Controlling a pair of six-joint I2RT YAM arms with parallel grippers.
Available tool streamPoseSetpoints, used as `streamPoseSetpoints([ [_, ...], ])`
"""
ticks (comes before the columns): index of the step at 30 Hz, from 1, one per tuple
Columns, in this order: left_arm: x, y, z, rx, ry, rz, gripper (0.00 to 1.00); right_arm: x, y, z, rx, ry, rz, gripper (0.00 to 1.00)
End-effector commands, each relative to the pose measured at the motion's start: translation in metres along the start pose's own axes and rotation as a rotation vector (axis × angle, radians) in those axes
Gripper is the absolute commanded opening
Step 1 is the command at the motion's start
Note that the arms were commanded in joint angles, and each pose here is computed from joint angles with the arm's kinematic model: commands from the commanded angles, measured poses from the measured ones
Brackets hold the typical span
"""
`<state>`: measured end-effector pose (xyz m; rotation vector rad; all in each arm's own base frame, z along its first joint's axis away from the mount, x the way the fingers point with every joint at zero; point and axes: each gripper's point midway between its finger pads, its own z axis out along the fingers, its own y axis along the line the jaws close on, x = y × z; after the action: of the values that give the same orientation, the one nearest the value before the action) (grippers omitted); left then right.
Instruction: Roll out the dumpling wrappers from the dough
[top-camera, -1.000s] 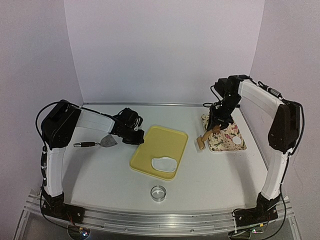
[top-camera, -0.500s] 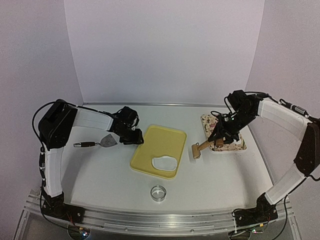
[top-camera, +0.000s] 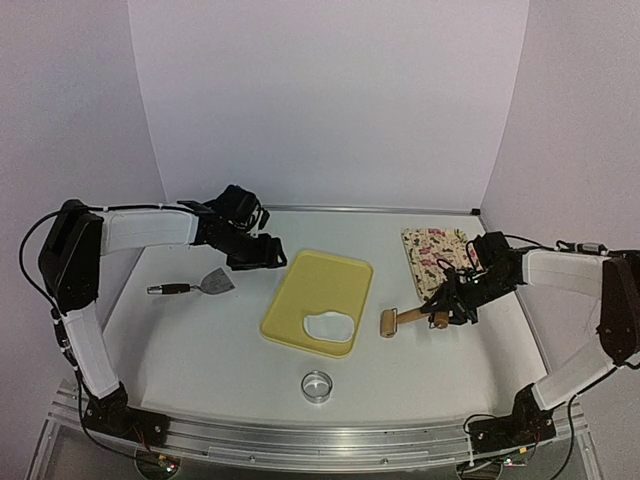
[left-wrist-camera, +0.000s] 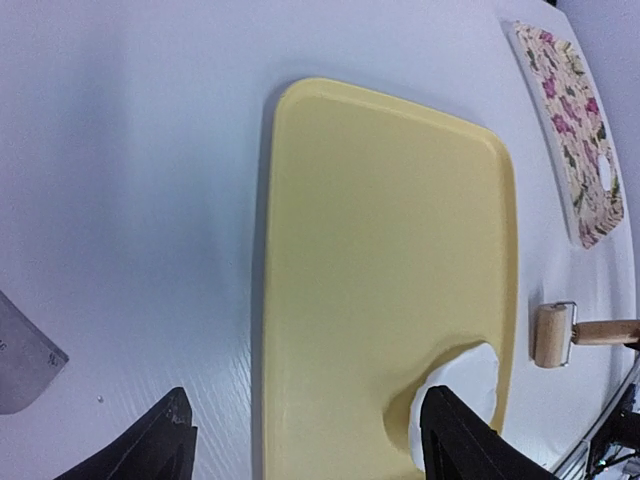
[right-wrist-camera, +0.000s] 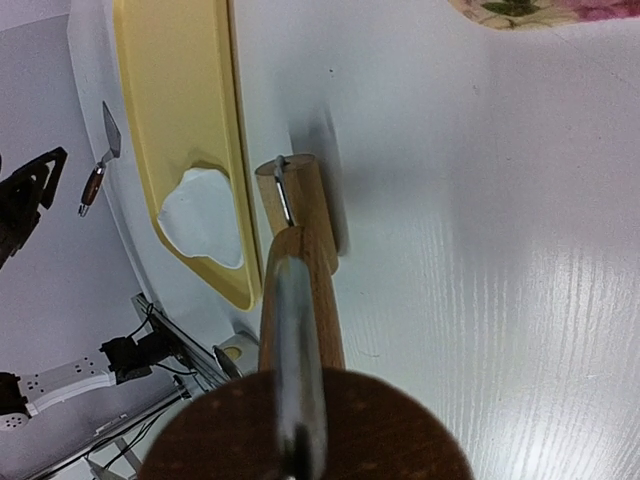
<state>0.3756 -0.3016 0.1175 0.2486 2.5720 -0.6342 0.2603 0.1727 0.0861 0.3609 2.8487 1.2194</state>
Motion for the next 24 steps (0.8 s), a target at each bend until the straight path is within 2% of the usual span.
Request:
streamPoseSetpoints([
  [1,0.022,-0.004,-0.027,0.052,0.041,-0.017,0.76,-0.008,-0.017,0.003,0.012,-0.047,0.018,0.13],
  [6,0.057,0.009,-0.036,0.044,0.094,-0.018,0.77,-0.011,-0.057,0.008,0.173,-0.095,0.101,0.42],
  [10,0.077,0.015,-0.040,0.050,0.122,-0.024,0.77,-0.018,-0.076,0.005,0.273,-0.140,0.117,0.59],
  [18,0.073,0.015,-0.044,0.049,0.097,-0.031,0.77,-0.028,-0.088,-0.015,0.403,-0.226,0.128,0.68],
  [21,0.068,0.015,-0.043,0.039,0.081,-0.042,0.77,-0.034,-0.070,-0.033,0.402,-0.264,0.051,0.69],
  [24,0.064,0.018,-0.040,0.017,0.069,-0.063,0.77,-0.042,-0.028,-0.053,0.338,-0.291,-0.116,0.69],
])
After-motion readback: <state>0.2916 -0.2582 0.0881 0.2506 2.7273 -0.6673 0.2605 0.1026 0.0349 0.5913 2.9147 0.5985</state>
